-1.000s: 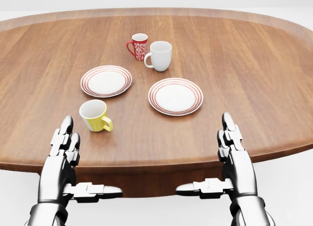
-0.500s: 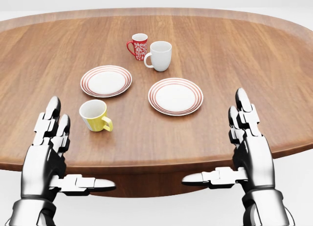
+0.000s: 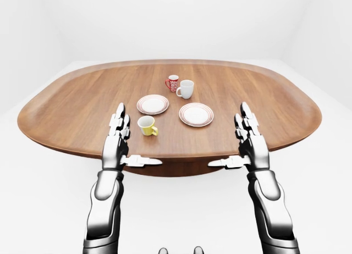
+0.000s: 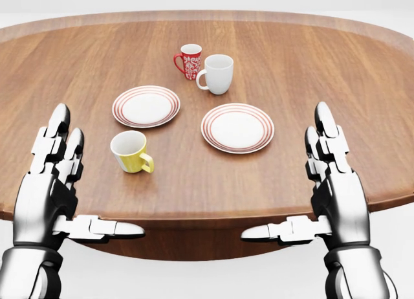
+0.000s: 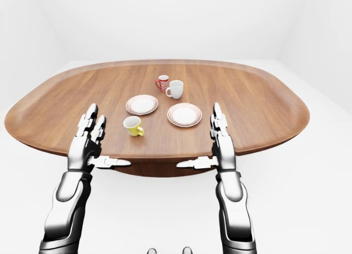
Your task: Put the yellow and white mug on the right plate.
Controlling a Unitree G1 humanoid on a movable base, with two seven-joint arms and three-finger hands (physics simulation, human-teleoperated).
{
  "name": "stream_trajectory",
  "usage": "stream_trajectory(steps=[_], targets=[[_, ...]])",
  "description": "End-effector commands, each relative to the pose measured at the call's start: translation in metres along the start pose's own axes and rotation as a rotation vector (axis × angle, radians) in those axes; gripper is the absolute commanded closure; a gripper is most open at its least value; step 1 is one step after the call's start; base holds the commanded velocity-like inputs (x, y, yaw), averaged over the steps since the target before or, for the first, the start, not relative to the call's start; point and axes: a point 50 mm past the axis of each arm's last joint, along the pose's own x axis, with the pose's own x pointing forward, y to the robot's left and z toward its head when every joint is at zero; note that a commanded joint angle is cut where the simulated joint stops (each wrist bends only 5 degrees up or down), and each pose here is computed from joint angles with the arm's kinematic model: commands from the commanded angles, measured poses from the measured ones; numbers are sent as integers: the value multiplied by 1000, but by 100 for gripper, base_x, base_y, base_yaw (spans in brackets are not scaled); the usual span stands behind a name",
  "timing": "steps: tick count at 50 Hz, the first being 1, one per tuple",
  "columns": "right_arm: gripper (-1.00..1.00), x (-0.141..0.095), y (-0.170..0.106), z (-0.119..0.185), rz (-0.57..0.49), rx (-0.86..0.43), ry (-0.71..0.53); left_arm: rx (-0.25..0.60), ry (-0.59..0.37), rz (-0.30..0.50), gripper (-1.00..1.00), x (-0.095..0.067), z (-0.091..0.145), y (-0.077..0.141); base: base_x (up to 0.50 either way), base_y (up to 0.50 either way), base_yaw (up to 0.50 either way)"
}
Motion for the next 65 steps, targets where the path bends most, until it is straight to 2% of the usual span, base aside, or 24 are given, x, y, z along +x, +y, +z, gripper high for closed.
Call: stream_trajectory(steps=[1,5,6,16,26,28,45,52,57,65], targets=[[-100,4,-2,3,1,-25,-12,19,-20,-10,-100,6,5,1,0,0,50],[-100,7,-4,8,-6,-21,-39,46,-27,-32,-100,7,7,-2,0,0,50],[-100,9,-6,12,-12,-20,-56,28,-56,-15,-100,10,13,2,0,0,50],[-100,23,-12,24,-16,7,-115,22,-94,5,-100,15,21,8,0,0,50],[-100,27,-5,28,11,-2,-131,47,-99,4,-100,20,24,18,0,0,50],[-100,27,-1,28,39,-33,-131,45,-102,9,-100,21,25,20,-10,27,0],[-100,28,-2,27,51,-51,-125,43,-98,33,-100,27,25,29,0,0,0],[-100,25,-4,40,60,-15,-182,40,-109,48,-100,29,28,33,0,0,0],[-100,22,-4,49,66,11,-225,41,-111,47,-100,28,28,33,38,14,0],[-100,23,-2,48,74,1,-219,41,-114,51,-100,28,29,34,47,17,0]])
